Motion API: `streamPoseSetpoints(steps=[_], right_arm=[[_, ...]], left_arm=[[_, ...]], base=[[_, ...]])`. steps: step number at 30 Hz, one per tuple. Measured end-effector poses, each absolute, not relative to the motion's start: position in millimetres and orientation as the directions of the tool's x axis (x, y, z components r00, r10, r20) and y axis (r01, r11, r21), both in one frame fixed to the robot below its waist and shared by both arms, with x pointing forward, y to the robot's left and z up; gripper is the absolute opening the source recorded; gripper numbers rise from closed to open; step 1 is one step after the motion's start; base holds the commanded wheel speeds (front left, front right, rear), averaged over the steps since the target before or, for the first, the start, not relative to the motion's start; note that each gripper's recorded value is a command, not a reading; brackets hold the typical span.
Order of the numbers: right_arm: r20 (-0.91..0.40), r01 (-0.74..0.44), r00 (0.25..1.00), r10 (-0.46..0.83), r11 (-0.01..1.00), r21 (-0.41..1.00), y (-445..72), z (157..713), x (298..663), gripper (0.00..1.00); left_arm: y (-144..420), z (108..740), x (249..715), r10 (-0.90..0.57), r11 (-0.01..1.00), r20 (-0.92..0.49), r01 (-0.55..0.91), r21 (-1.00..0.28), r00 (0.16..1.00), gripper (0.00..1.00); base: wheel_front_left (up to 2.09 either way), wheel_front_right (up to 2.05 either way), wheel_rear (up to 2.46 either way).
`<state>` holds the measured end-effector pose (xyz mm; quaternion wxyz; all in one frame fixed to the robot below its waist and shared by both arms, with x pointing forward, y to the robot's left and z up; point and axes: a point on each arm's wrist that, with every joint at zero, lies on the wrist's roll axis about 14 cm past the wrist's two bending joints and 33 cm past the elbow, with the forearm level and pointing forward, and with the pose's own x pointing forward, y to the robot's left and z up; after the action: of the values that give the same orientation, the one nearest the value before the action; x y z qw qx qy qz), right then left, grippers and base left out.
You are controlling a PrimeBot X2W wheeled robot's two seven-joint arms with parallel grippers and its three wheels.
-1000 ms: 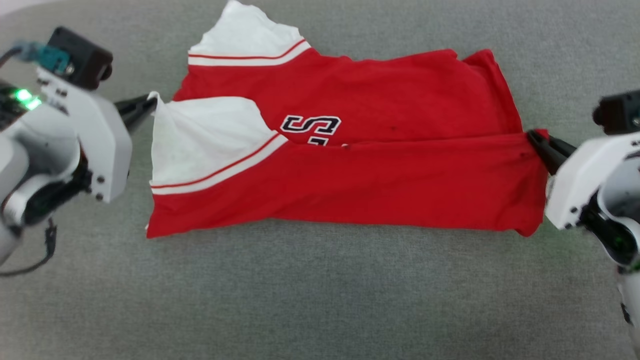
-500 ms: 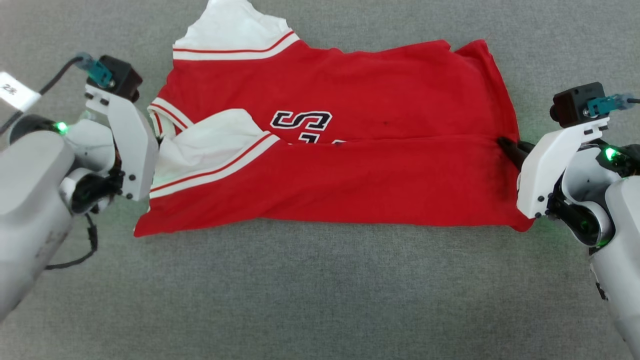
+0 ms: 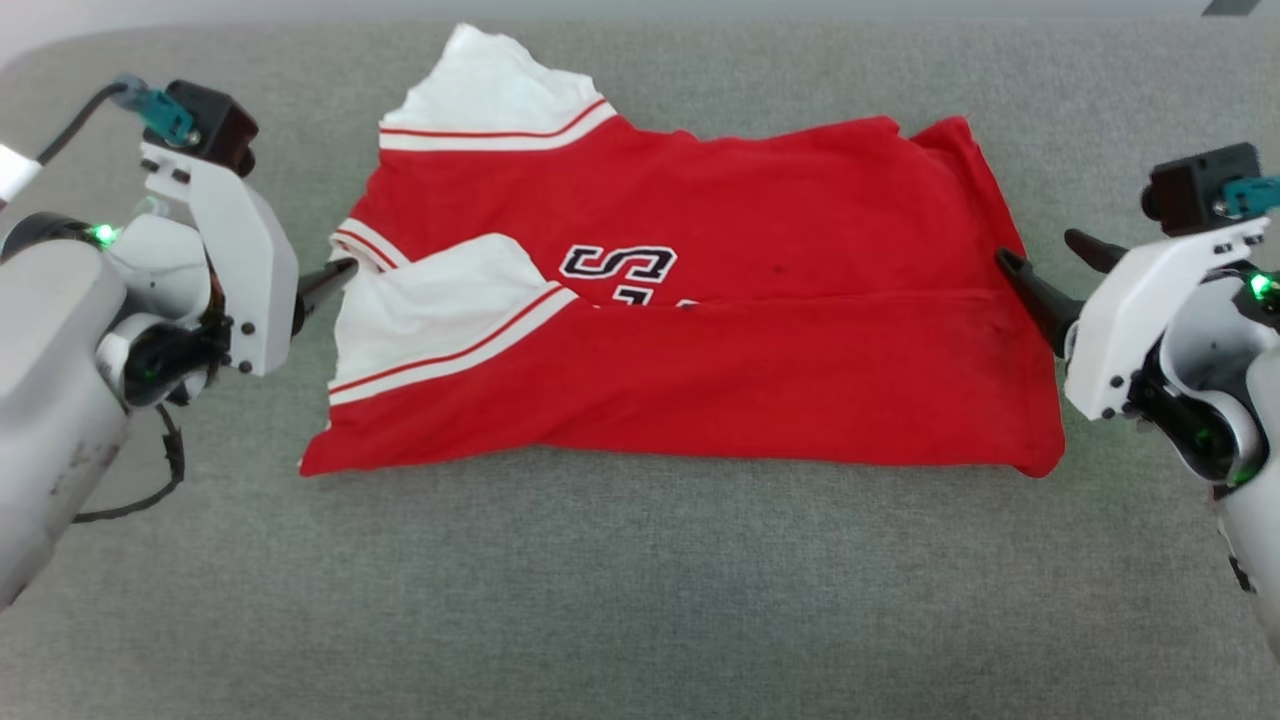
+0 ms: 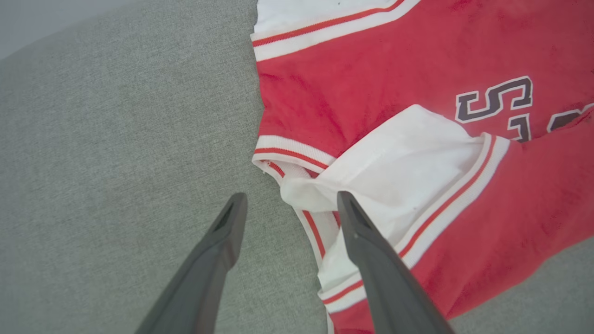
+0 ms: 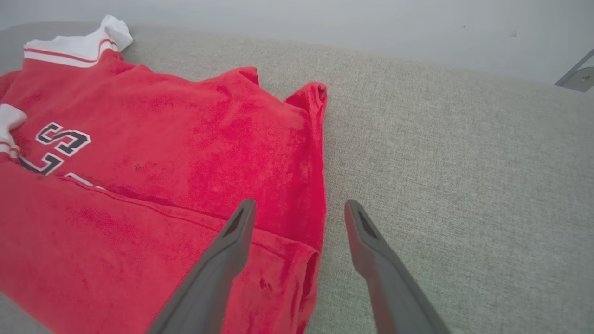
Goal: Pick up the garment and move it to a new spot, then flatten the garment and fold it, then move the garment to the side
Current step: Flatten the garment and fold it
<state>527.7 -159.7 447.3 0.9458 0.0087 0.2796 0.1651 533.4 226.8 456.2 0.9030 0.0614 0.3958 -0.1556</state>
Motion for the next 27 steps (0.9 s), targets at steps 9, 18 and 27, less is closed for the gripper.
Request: streamPoseSetpoints(steps=[9, 18, 27], right_arm=[[-0.327, -0.333, 0.882, 0.339, 0.94, 0.074, -156, 491, 522, 1.0], [-0.074, -0.308, 0.947, 0.312, 0.95, 0.055, -154, 533, 505, 1.0], [-0.027, -0.218, 0.975, 0.221, 0.972, 0.09, -172, 541, 485, 1.0]], left_arm=[[228, 471, 506, -0.24, 0.95, -0.743, 0.309, -0.047, 0.625, 1.0], [217, 452, 462, -0.233, 0.965, -0.848, 0.223, -0.14, 0.475, 1.0], [216, 424, 439, -0.205, 0.976, -0.915, 0.149, -0.161, 0.349, 1.0]], base=[[0.0, 0.0, 0.0], [0.0, 0.0, 0.0], [0.0, 0.0, 0.0]])
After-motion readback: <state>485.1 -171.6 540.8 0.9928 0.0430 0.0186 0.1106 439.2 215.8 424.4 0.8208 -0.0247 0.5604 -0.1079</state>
